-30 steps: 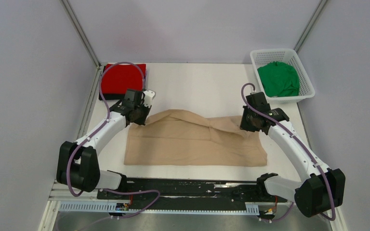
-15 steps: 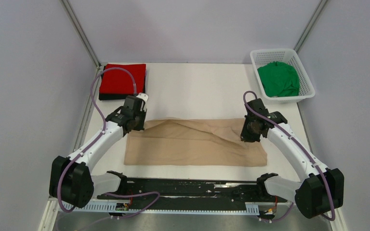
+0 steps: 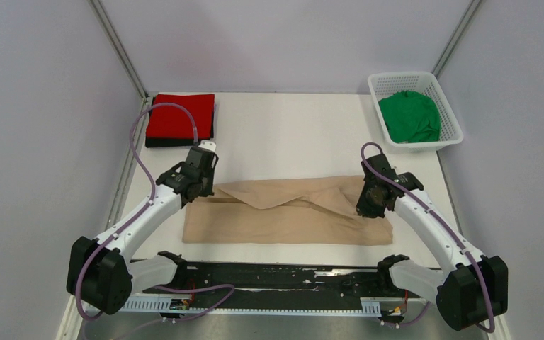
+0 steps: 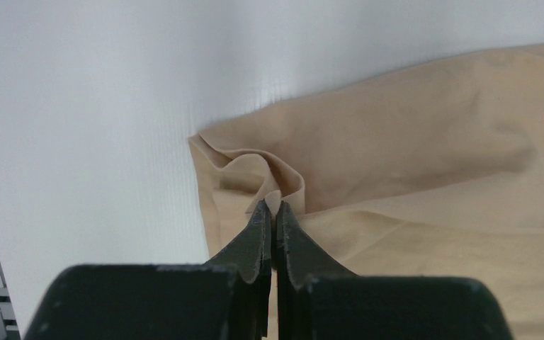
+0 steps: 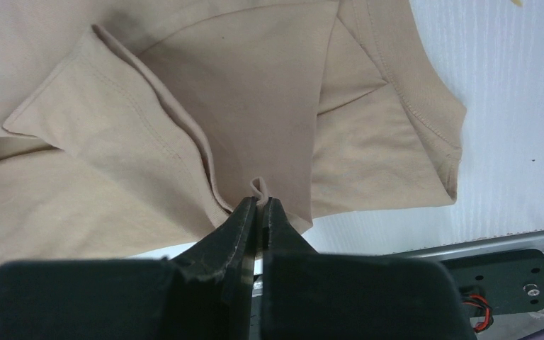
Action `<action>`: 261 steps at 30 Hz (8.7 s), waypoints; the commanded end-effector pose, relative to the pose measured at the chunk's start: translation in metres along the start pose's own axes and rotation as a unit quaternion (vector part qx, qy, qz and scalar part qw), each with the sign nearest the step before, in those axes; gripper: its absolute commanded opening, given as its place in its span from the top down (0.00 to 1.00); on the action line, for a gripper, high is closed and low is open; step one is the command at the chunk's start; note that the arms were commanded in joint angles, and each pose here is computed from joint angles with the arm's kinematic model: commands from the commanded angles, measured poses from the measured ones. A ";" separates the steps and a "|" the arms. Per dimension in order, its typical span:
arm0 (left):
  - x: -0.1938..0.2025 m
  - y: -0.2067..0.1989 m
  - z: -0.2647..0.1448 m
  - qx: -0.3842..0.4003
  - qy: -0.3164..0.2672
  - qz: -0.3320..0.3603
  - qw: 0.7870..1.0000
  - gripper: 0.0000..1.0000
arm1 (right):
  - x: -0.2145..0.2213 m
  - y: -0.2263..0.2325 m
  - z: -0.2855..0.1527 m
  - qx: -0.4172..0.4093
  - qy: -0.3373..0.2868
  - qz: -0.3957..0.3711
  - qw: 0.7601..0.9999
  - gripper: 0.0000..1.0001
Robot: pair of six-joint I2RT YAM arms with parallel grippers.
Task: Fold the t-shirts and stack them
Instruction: Fold the other side of the tshirt into a rectangle, then rotate the tshirt 90 degrees, then grab the bottom of the folded rectangular tshirt with both arms
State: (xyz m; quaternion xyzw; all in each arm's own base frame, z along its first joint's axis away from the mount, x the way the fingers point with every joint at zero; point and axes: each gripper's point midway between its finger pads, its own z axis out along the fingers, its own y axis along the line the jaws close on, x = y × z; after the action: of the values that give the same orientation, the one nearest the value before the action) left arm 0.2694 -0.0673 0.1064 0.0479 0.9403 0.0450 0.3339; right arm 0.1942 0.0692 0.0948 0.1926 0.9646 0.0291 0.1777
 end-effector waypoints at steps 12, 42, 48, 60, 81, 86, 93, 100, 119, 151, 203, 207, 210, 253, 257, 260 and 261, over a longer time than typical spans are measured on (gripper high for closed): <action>0.003 0.019 -0.041 -0.142 -0.005 -0.035 0.989 0.47 | 0.022 -0.016 -0.016 0.006 0.004 0.067 0.998 0.71; -0.044 -0.080 -0.017 0.121 -0.093 -0.248 0.957 0.00 | -0.025 0.107 0.045 -0.224 0.002 -0.127 0.966 0.00; -0.018 -0.081 0.013 0.126 -0.048 -0.261 0.956 0.00 | 0.005 0.103 0.052 -0.223 0.035 -0.147 0.963 0.00; -0.014 -0.068 0.017 0.108 -0.056 -0.255 0.959 0.00 | 0.046 0.101 0.026 -0.197 0.019 -0.199 0.960 0.00; -0.005 -0.070 0.027 0.105 -0.046 -0.257 0.960 0.00 | -0.002 0.099 0.053 -0.272 0.034 -0.113 0.955 0.00; -0.008 -0.071 0.025 0.111 -0.050 -0.258 0.959 0.00 | 0.017 0.108 0.038 -0.301 0.043 -0.138 0.942 0.00; -0.009 -0.072 0.025 0.114 -0.050 -0.255 0.959 0.00 | 0.076 0.130 0.014 -0.351 0.102 -0.214 0.906 0.00; -0.019 -0.067 0.017 0.108 -0.065 -0.244 0.962 0.00 | 0.159 0.143 -0.040 -0.391 0.156 -0.346 0.838 0.00; -0.011 -0.166 0.008 0.327 0.013 -0.109 0.939 0.00 | 0.060 0.057 0.037 -0.200 0.082 0.090 0.972 0.00; 0.091 -0.284 -0.002 0.405 0.137 -0.112 0.897 0.00 | -0.216 0.263 0.204 -0.341 0.037 -0.034 0.939 0.01; -0.129 -0.228 0.222 0.218 0.116 -0.190 0.950 0.00 | -0.009 0.152 0.082 -0.199 -0.015 -0.103 0.974 0.00; -0.150 -0.223 0.234 0.234 0.115 -0.229 0.938 0.00 | -0.039 0.162 0.090 -0.188 -0.040 -0.108 0.975 0.00; -0.157 -0.222 0.236 0.237 0.115 -0.239 0.935 0.00 | -0.053 0.170 0.071 -0.197 -0.063 -0.121 0.971 0.00; -0.148 -0.214 0.236 0.223 0.113 -0.233 0.940 0.00 | 0.136 0.130 0.031 -0.213 0.095 -0.247 0.940 0.67; -0.149 -0.215 0.236 0.227 0.111 -0.232 0.939 0.00 | 0.137 0.122 0.035 -0.207 0.089 -0.237 0.945 0.75; -0.152 -0.215 0.235 0.230 0.107 -0.232 0.939 0.00 | 0.137 0.126 0.035 -0.216 0.085 -0.238 0.943 0.82; -0.153 -0.216 0.235 0.230 0.106 -0.232 0.939 0.00 | 0.137 0.128 0.034 -0.221 0.087 -0.238 0.942 0.86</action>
State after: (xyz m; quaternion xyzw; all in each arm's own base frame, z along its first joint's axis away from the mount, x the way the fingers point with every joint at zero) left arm 0.5472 -0.3093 0.0540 -0.0860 0.9076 -0.3101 0.2697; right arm 0.1367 0.2307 0.0267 -0.0951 0.9681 0.1891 0.1341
